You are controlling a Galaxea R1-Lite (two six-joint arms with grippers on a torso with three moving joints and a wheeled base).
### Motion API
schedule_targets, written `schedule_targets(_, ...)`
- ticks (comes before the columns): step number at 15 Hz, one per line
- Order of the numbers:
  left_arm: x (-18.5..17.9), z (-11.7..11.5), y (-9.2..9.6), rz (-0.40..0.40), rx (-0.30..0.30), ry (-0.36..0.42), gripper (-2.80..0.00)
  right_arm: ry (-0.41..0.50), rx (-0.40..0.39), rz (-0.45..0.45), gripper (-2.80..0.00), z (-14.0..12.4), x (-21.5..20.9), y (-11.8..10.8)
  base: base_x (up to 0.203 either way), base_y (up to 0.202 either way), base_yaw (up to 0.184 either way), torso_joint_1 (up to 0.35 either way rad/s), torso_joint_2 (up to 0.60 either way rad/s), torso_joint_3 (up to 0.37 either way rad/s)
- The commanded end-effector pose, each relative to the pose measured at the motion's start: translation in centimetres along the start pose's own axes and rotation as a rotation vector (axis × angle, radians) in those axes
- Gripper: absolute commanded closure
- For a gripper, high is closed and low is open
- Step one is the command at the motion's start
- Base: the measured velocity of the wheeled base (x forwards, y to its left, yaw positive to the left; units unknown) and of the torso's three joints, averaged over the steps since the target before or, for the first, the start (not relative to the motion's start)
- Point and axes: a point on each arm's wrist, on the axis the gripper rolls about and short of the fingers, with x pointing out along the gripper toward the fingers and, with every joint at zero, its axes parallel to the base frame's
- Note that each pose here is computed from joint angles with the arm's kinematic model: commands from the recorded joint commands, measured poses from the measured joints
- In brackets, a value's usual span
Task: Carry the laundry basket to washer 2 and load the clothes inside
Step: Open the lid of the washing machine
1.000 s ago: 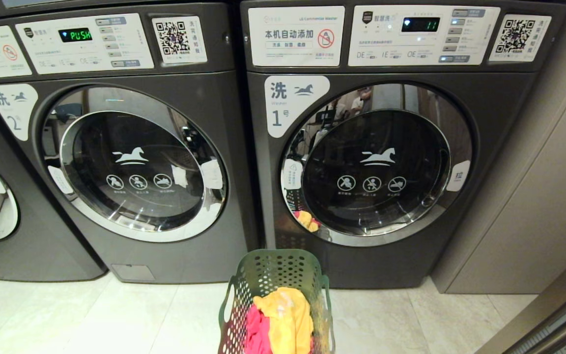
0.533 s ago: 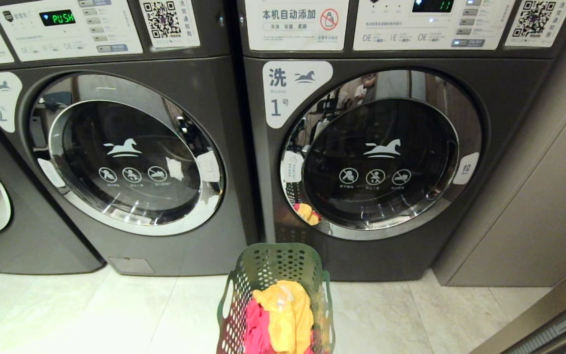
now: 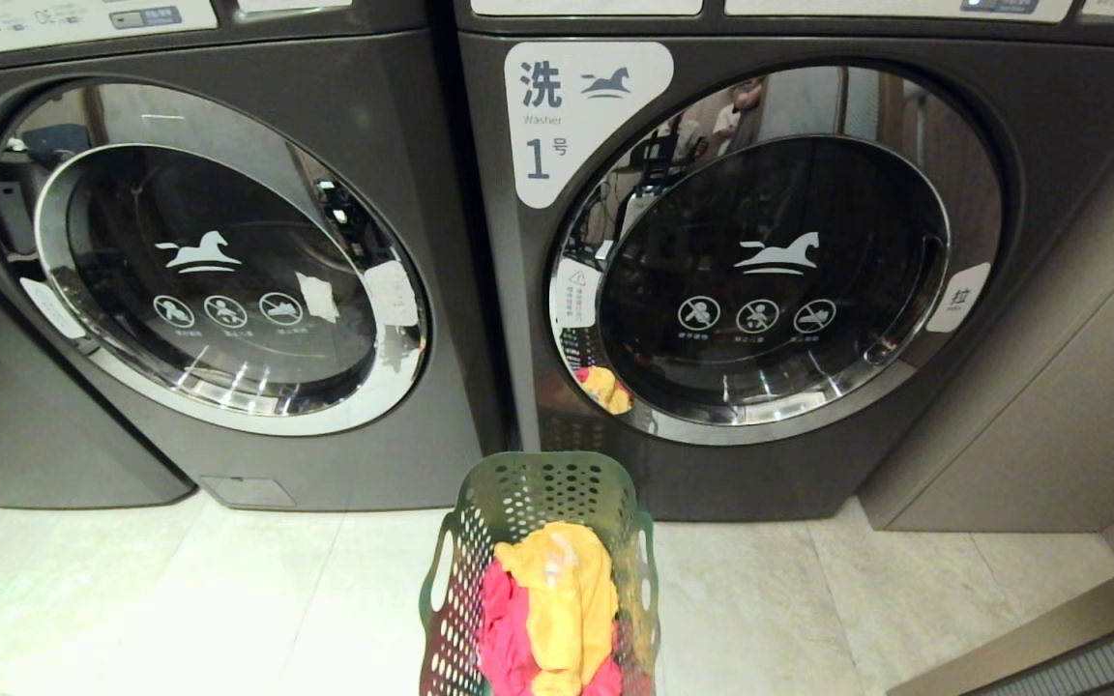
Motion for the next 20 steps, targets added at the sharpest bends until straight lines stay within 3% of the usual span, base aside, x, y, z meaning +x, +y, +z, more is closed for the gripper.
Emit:
schedule_targets(1, 0.0, 0.0, 0.0, 0.000, 0.000, -0.001, 0.00, 0.000, -0.001, 0.000, 0.00, 0.0, 0.0, 0.0, 0.000, 0.000, 0.000, 0.007, 0.00, -0.195)
schedule_targets(7, 0.0, 0.0, 0.0, 0.000, 0.007, -0.001, 0.00, 0.000, -0.001, 0.002, 0.00, 0.0, 0.0, 0.0, 0.000, 0.000, 0.000, 0.006, 0.00, -0.168)
schedule_targets(11, 0.0, -0.1, 0.0, -0.018, 0.110, -0.001, 0.00, 0.000, -0.001, 0.000, 0.00, 0.0, 0.0, 0.0, 0.000, 0.000, 0.000, 0.003, 0.00, -0.009)
schedule_targets(13, 0.0, 0.6, -0.1, -0.017, 0.111, -0.053, 0.00, 0.000, -0.001, 0.001, 0.00, 0.0, 0.0, 0.0, 0.000, 0.000, 0.000, 0.000, 0.00, 0.000)
schedule_targets(15, -0.6, 2.2, -0.1, -0.032, 0.121, -0.095, 0.00, 0.000, -0.001, 0.000, 0.00, 0.0, 0.0, 0.0, 0.000, 0.000, 0.000, 0.000, 0.00, 0.000)
schedule_targets(17, -1.6, 5.4, -0.3, -0.062, 0.128, -0.148, 0.00, 0.000, -0.001, 0.000, 0.00, 0.0, 0.0, 0.0, 0.000, 0.000, 0.000, 0.000, 0.00, 0.000)
schedule_targets(20, 0.4, 10.9, -0.4, -0.099, 0.085, -0.033, 0.00, 0.000, -0.001, 0.000, 0.00, 0.0, 0.0, 0.0, 0.000, 0.000, 0.000, 0.000, 0.00, 0.000)
